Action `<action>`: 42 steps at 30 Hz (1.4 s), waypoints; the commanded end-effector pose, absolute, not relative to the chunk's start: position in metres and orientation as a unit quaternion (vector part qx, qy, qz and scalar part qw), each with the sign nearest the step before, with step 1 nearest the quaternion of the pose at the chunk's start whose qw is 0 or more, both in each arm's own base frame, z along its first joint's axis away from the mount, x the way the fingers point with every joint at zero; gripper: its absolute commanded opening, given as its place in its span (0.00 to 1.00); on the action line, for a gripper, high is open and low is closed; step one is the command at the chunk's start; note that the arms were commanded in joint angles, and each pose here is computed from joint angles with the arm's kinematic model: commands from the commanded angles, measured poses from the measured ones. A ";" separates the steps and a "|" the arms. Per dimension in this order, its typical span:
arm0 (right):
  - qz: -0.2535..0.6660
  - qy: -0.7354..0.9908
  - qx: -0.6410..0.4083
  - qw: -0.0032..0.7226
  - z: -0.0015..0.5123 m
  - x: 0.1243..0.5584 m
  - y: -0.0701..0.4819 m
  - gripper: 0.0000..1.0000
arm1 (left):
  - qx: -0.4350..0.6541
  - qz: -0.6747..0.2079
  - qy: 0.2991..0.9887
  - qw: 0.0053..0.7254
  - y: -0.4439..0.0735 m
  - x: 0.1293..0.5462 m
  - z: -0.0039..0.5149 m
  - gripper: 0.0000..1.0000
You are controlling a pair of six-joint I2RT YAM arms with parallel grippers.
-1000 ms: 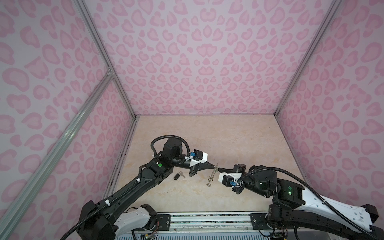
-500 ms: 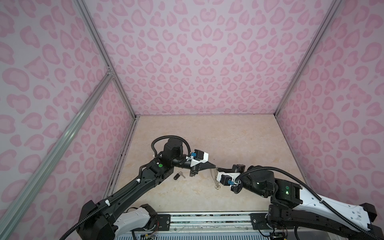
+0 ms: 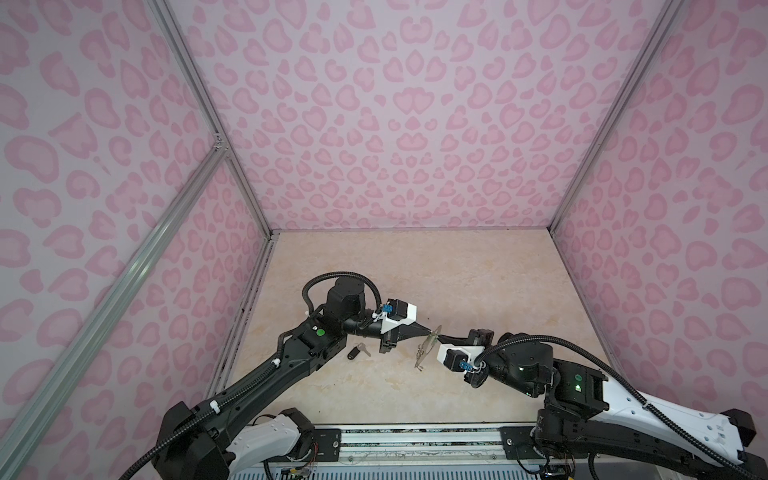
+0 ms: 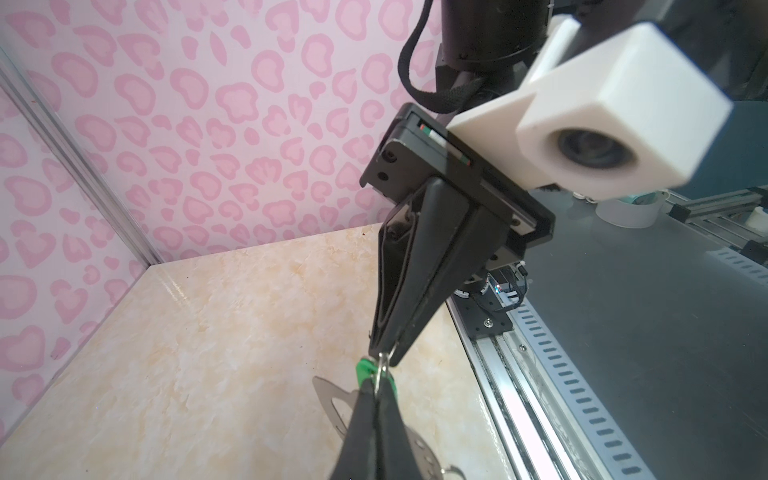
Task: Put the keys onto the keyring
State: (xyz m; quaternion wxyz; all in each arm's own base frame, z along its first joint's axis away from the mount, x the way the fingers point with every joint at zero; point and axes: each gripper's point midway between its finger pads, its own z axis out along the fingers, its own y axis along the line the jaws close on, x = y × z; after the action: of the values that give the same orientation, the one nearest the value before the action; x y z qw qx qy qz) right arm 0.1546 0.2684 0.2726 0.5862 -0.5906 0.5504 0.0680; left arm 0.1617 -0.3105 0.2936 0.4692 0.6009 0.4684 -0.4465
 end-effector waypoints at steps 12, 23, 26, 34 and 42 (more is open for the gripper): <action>0.144 0.596 -0.505 0.608 0.283 0.162 0.249 0.31 | 0.584 -0.449 0.453 0.502 -0.315 0.172 0.310 0.03; 0.262 0.581 -0.474 0.607 0.312 0.152 0.267 0.23 | 0.585 -0.442 0.448 0.512 -0.315 0.173 0.313 0.03; 0.268 0.585 -0.468 0.605 0.313 0.156 0.271 0.23 | 0.586 -0.440 0.445 0.514 -0.313 0.170 0.314 0.03; 0.291 0.600 -0.440 0.602 0.312 0.165 0.273 0.21 | 0.587 -0.439 0.444 0.516 -0.311 0.168 0.312 0.03; 0.310 0.601 -0.439 0.592 0.312 0.165 0.278 0.19 | 0.591 -0.437 0.440 0.517 -0.312 0.168 0.313 0.03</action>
State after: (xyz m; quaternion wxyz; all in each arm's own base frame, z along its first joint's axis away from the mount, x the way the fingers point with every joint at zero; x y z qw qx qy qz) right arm 0.1671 0.2743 0.3050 0.5901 -0.4435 0.6082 0.2919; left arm 0.1690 -0.3118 0.3054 0.5009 0.5854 0.4597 -0.4416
